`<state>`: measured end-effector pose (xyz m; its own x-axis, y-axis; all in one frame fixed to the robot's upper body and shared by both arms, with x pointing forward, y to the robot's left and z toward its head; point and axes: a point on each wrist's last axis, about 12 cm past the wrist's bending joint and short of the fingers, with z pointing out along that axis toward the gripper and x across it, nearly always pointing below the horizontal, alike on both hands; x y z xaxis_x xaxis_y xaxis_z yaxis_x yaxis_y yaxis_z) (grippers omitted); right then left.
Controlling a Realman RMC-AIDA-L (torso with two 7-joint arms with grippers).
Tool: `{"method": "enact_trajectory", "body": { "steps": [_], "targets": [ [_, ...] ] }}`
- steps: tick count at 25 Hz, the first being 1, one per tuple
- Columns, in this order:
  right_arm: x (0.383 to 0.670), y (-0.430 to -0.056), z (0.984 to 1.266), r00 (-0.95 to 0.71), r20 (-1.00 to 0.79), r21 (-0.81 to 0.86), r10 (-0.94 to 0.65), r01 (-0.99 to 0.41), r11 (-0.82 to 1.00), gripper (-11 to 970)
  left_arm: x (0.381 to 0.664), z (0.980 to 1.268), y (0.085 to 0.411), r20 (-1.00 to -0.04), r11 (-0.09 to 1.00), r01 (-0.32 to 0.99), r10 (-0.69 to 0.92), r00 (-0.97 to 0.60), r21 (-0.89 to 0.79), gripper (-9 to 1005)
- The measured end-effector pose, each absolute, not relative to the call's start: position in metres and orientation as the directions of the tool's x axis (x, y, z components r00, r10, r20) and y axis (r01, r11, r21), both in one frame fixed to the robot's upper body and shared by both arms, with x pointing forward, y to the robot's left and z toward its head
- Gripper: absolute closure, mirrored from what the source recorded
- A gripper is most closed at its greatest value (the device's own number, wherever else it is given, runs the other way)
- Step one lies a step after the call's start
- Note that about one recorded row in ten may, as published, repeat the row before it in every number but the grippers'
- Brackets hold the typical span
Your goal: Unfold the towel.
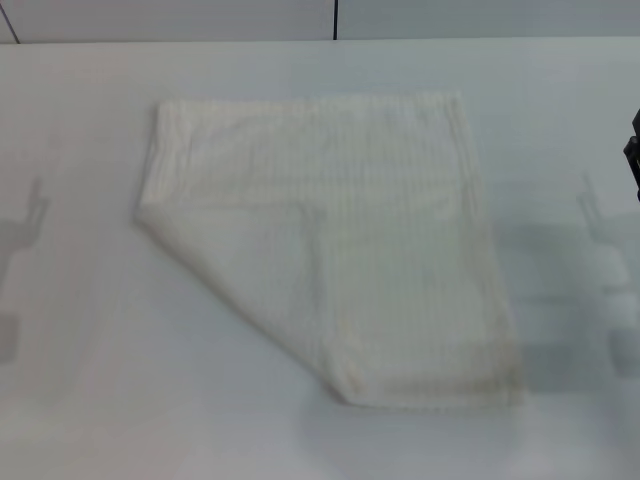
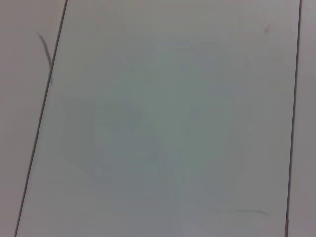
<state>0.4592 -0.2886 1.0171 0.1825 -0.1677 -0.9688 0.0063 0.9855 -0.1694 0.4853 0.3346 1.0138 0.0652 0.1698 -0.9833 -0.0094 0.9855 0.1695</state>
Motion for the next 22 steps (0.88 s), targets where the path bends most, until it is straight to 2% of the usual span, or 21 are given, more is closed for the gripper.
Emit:
{"method": "enact_trajectory", "body": {
  "steps": [12, 17, 22],
  "targets": [
    [0.462, -0.279, 1.019, 0.188, -0.972, -0.146, -0.139, -0.023, 0.989, 266, 0.485, 1.015, 0.331, -0.984, 0.987, 0.013, 0.161, 0.082, 0.162, 202],
    [0.482, -0.251, 1.027, 0.134, -0.99, -0.066, -0.052, -0.103, 0.992, 287, 0.496, 1.021, 0.322, -0.987, 0.989, 0.057, 0.134, 0.088, 0.139, 205],
    [0.505, -0.215, 1.046, 0.054, -0.997, -0.062, -0.052, -0.194, 0.979, 355, 0.511, 1.032, 0.309, -0.991, 0.987, 0.104, 0.112, 0.072, 0.119, 207]
  ]
}}
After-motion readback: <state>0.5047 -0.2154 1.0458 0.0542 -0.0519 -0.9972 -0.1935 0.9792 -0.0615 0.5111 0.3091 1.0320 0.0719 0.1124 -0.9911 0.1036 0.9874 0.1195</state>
